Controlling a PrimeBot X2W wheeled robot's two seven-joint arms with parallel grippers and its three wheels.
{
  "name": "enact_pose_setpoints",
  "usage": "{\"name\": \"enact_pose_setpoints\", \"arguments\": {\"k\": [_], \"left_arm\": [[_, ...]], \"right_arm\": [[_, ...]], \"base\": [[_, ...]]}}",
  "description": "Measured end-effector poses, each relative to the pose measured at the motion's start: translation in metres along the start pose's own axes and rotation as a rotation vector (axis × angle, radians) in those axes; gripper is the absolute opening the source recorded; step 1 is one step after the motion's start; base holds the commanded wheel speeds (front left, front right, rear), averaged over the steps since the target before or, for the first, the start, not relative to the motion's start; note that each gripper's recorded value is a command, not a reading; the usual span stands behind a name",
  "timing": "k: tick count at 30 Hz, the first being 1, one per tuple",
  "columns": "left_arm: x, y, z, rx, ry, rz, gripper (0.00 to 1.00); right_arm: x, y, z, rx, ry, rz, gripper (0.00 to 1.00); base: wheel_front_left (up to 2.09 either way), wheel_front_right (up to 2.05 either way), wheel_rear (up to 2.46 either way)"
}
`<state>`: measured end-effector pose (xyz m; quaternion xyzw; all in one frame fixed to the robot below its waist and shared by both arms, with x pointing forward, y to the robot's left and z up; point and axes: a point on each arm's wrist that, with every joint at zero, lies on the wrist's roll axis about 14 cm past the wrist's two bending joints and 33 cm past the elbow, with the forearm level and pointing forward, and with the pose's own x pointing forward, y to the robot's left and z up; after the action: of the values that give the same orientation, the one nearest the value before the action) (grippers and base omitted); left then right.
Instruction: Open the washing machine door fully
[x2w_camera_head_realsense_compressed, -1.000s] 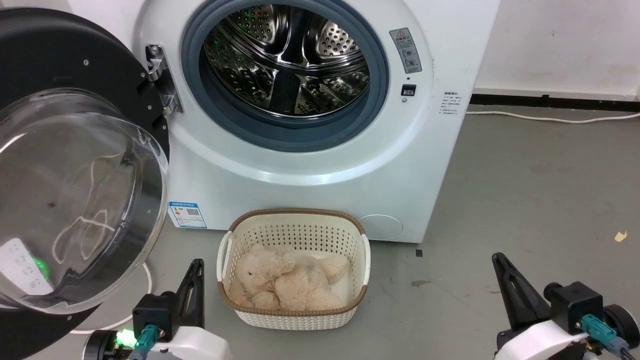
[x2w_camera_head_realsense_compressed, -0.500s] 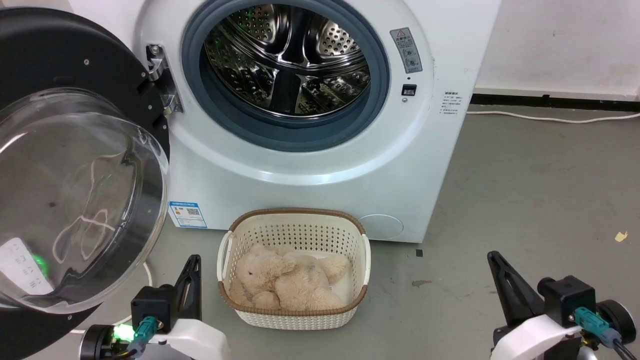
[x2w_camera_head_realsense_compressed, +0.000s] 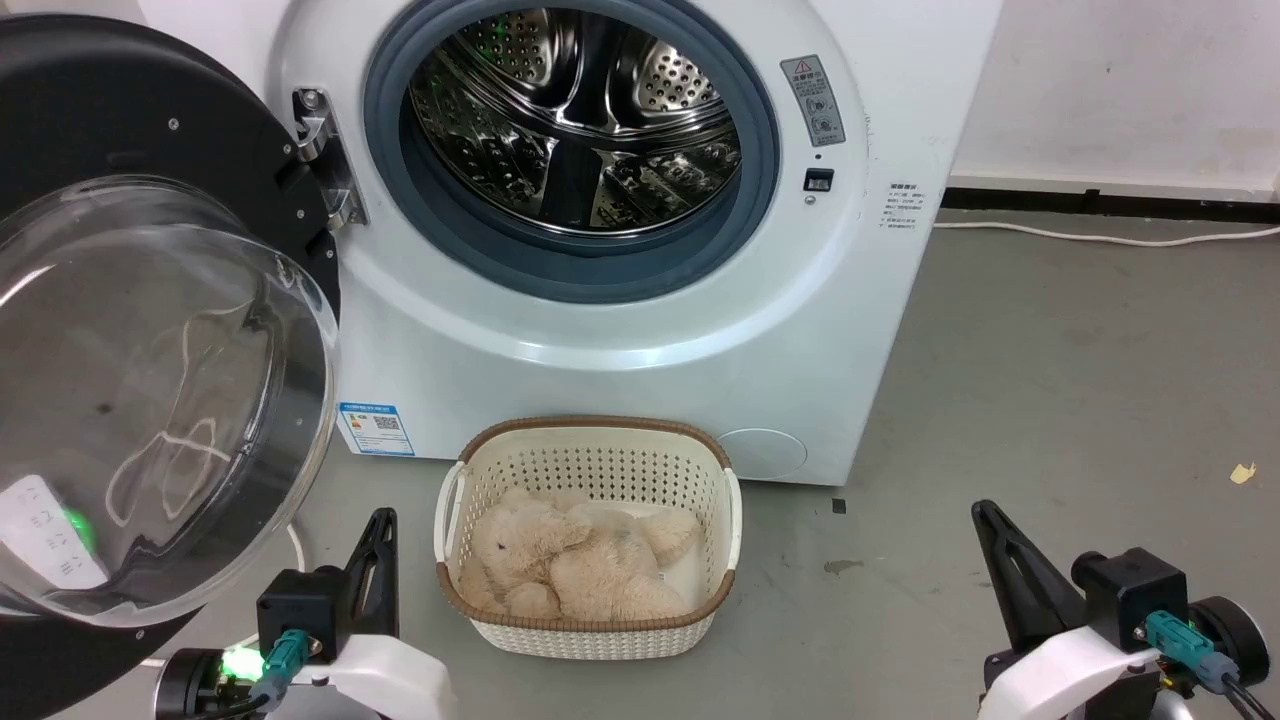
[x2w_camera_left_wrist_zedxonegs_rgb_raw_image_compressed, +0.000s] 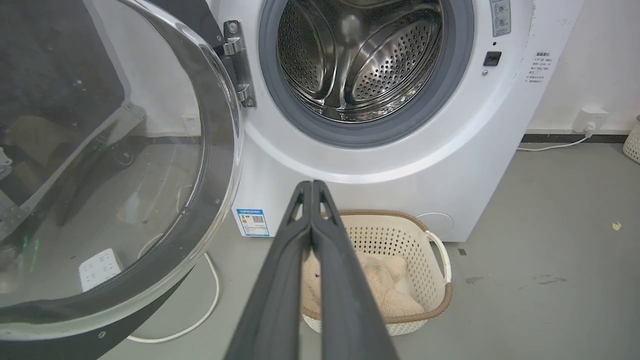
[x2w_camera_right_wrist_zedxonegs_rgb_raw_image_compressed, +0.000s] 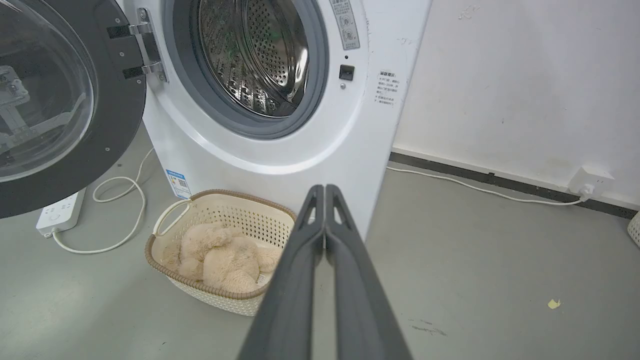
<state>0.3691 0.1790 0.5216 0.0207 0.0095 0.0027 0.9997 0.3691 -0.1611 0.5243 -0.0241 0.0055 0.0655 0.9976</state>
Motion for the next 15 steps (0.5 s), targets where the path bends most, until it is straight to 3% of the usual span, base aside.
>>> {"name": "enact_pose_setpoints", "arguments": {"k": [15], "left_arm": [[0.0, 0.0002, 0.0, 0.0, 0.0, 0.001, 0.0]], "right_arm": [[0.0, 0.0003, 0.0, 0.001, 0.0, 0.0, 0.0]], "base": [[0.0, 0.0, 0.0]]}}
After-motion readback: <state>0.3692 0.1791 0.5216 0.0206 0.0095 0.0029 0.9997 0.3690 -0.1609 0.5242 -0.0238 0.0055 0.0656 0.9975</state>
